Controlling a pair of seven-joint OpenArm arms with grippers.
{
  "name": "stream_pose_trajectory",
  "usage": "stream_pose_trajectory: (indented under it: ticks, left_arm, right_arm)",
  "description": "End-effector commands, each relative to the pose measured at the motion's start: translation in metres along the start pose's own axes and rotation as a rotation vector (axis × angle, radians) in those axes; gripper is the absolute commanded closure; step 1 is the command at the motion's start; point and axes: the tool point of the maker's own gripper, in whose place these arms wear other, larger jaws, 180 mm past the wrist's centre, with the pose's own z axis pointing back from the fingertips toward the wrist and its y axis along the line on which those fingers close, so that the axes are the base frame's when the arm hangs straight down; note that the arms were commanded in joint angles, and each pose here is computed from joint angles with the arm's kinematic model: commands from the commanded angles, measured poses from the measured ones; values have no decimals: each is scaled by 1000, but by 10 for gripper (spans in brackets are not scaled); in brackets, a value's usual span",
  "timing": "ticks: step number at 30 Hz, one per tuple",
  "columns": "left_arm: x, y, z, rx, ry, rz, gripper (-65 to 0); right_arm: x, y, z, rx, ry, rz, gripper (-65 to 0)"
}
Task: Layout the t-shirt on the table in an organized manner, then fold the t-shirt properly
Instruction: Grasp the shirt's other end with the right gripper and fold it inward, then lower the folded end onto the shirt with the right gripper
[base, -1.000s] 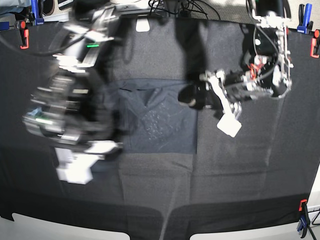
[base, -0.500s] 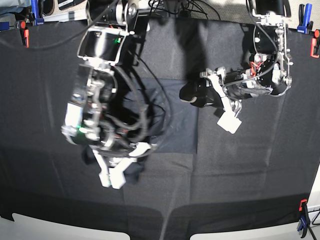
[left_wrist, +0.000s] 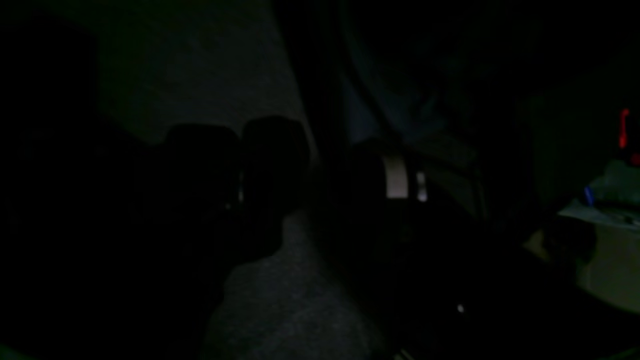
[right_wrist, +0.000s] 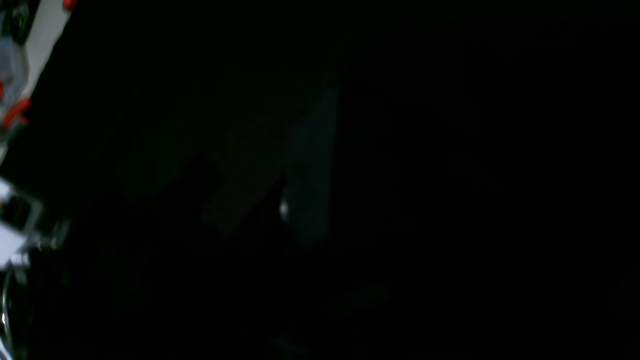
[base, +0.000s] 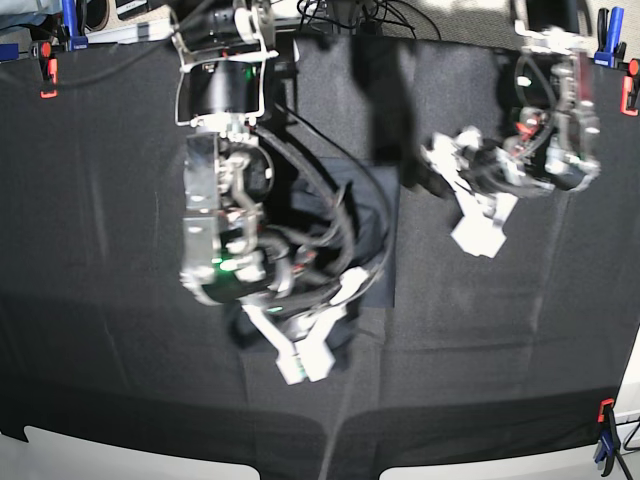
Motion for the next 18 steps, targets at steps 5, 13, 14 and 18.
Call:
stream_pose_trajectory:
  ticks: [5, 13, 14, 18]
  left_arm:
    - [14, 14, 13, 43, -32, -38, -269]
    - [11, 53, 29, 208, 4, -111, -269]
    - [11, 54, 30, 211, 6, -113, -269]
    - [11, 55, 31, 215, 7, -114, -269]
  right_arm:
    - [25, 36, -2, 77, -52, 85, -325]
    - [42, 104, 10, 386, -166, 205, -327]
    - [48, 100, 11, 372, -185, 206, -327]
    - [73, 59, 16, 226, -246, 211, -327]
